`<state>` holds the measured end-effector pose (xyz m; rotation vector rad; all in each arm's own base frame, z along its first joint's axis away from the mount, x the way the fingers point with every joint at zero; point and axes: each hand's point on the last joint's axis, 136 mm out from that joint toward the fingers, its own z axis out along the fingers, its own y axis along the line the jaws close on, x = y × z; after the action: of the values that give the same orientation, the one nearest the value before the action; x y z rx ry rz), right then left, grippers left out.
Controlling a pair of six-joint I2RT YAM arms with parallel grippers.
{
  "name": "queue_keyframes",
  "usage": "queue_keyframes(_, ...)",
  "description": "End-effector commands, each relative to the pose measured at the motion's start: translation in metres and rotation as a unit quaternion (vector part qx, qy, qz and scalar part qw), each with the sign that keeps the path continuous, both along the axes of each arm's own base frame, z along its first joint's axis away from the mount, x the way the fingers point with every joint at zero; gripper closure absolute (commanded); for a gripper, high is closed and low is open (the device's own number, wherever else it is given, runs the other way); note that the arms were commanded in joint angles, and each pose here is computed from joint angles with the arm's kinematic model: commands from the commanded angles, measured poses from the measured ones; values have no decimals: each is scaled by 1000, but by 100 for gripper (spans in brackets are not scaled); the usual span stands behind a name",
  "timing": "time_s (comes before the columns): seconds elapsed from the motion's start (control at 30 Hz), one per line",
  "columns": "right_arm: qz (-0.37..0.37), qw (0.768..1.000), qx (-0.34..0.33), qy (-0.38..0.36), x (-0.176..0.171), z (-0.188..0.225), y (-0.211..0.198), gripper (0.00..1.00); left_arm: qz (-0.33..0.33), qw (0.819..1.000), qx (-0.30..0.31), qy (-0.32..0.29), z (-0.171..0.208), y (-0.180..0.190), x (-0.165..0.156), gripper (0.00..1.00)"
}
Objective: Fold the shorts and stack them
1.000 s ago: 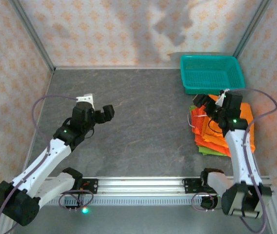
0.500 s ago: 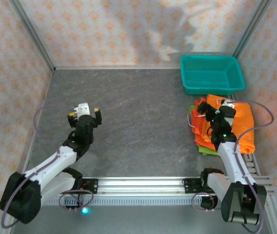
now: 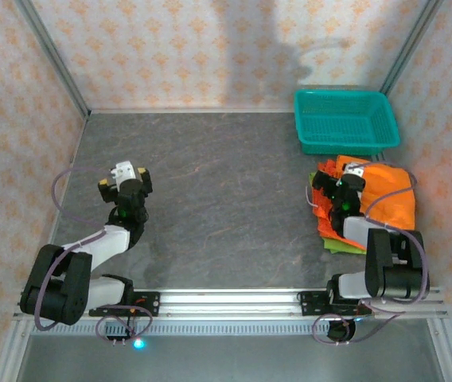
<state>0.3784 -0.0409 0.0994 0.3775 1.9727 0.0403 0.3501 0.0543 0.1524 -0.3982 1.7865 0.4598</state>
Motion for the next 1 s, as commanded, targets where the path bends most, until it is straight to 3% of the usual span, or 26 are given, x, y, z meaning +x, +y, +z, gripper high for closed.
queue_keyframes(0.0, 6, 999, -17, -30, 7, 1, 1, 0, 1, 1000, -9, -29, 14, 1, 3, 0)
queue_keyframes(0.2, 44, 998, -42, -24, 15, -9, 21, 0, 27, 999, -22, -29, -15, 13, -18, 0)
queue_keyframes(0.63, 54, 997, -47, -13, 17, -11, 24, 0, -55, 998, -27, 29, -50, -6, 31, 0)
queue_keyframes(0.7, 54, 997, -46, -13, 17, -12, 25, 0, -56, 996, -37, 55, -53, -8, 31, 0)
queue_keyframes(0.97, 50, 998, -47, -12, 17, -11, 23, 0, -55, 997, -34, 47, -53, -6, 31, 0)
